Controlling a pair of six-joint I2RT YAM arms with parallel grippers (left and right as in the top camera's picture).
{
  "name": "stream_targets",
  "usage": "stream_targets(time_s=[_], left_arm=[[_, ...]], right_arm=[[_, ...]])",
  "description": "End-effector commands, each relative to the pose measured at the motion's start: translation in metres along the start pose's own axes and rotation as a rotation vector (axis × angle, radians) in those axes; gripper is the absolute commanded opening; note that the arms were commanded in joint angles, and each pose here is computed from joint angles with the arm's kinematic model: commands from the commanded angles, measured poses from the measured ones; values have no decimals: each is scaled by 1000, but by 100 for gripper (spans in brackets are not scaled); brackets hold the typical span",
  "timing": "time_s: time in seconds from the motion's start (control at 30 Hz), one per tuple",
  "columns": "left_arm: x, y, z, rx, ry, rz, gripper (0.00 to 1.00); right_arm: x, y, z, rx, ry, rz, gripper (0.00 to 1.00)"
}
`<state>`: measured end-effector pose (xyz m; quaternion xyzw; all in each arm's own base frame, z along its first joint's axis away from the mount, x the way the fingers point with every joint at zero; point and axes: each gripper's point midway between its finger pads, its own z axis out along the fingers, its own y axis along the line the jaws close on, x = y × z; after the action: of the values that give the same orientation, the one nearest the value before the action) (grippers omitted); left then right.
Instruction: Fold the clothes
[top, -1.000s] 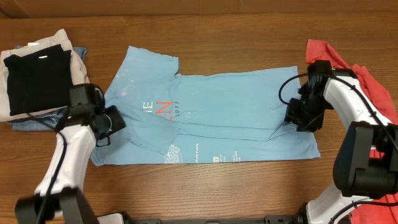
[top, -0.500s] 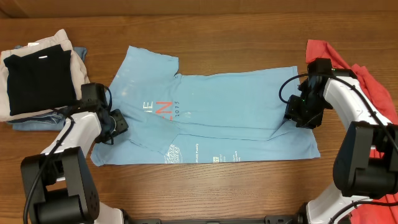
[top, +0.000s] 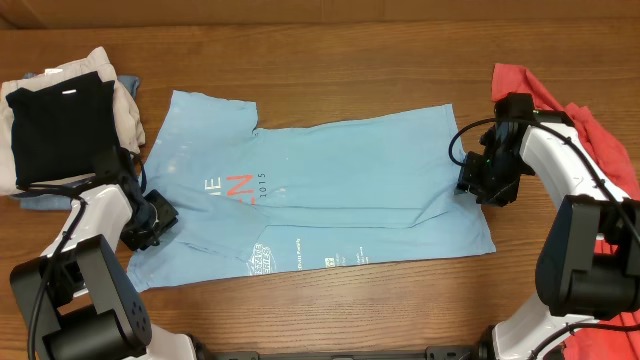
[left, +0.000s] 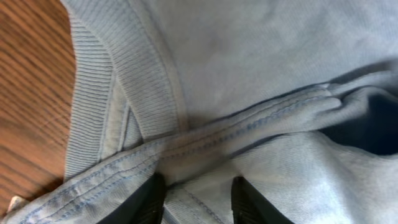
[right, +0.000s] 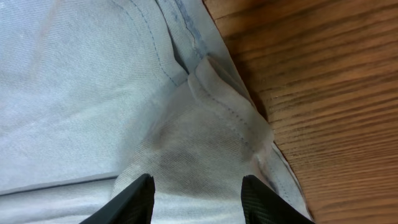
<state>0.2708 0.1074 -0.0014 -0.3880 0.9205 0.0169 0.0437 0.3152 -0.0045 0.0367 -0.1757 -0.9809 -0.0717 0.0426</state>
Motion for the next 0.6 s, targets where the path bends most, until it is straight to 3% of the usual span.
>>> stream_targets(time_s=[0.0,0.2,0.33,0.57], left_arm=[[2,-15,-5,56,11,88,41],[-26,-63,-72,209,-181,226,46],[-53,-85,-126,284,-348,295,71],[-90,-113,-150,315,-419,396,71]], right_arm=[[-2,2,-5,-9,-23,-6,49],[-2,2,-5,-8,-22,-6,49],[-2,2,-5,-9,-23,-6,49],[-2,2,-5,-9,-22,-6,49]])
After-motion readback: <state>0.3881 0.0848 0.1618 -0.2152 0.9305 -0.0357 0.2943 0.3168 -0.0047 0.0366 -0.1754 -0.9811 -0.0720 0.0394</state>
